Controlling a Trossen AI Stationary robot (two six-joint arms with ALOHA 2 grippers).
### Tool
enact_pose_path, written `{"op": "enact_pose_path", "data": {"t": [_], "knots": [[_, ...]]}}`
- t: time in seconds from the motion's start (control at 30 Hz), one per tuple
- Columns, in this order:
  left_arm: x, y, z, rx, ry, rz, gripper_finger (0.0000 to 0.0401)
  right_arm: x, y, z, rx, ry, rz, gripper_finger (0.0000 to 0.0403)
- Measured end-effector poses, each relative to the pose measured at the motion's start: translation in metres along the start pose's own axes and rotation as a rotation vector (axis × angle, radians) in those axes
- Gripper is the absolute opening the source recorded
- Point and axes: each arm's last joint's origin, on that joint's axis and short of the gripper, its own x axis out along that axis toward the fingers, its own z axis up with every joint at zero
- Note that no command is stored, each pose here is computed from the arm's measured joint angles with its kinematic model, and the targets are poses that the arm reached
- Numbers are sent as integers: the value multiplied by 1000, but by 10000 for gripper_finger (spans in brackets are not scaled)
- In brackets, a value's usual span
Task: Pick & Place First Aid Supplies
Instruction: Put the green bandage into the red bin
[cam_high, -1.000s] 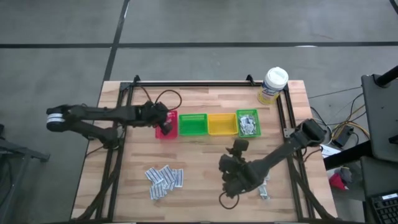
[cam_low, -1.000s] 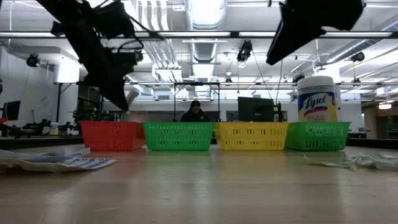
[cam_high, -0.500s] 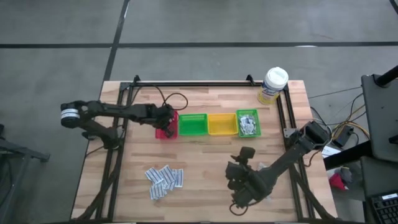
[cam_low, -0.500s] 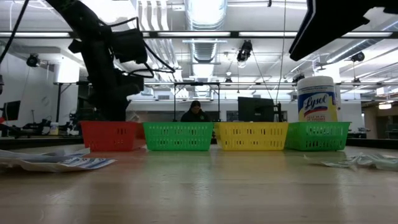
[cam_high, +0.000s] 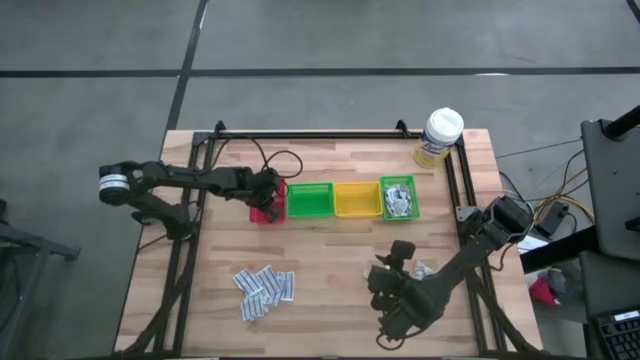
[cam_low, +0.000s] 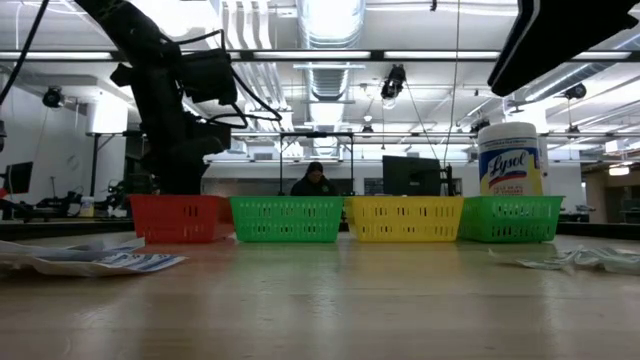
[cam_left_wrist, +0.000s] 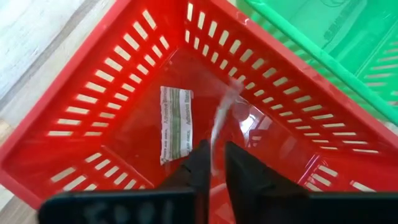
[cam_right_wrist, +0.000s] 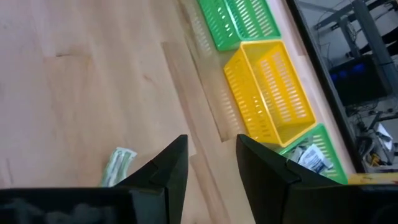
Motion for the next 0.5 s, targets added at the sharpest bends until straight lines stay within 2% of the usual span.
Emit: {"op": "enact_pose_path", "data": {"t": [0.23,0.4,0.5], "knots": [[-5,1,0,4,16,7,120,1,1,-2,16,35,18,144],[-28,-2,10,-2,-19,-25,135,4,1,-4,10,103,51,148],[-47,-5,17,-3,-81,-94,135,8,0,-1,-28,163,91,148]]}}
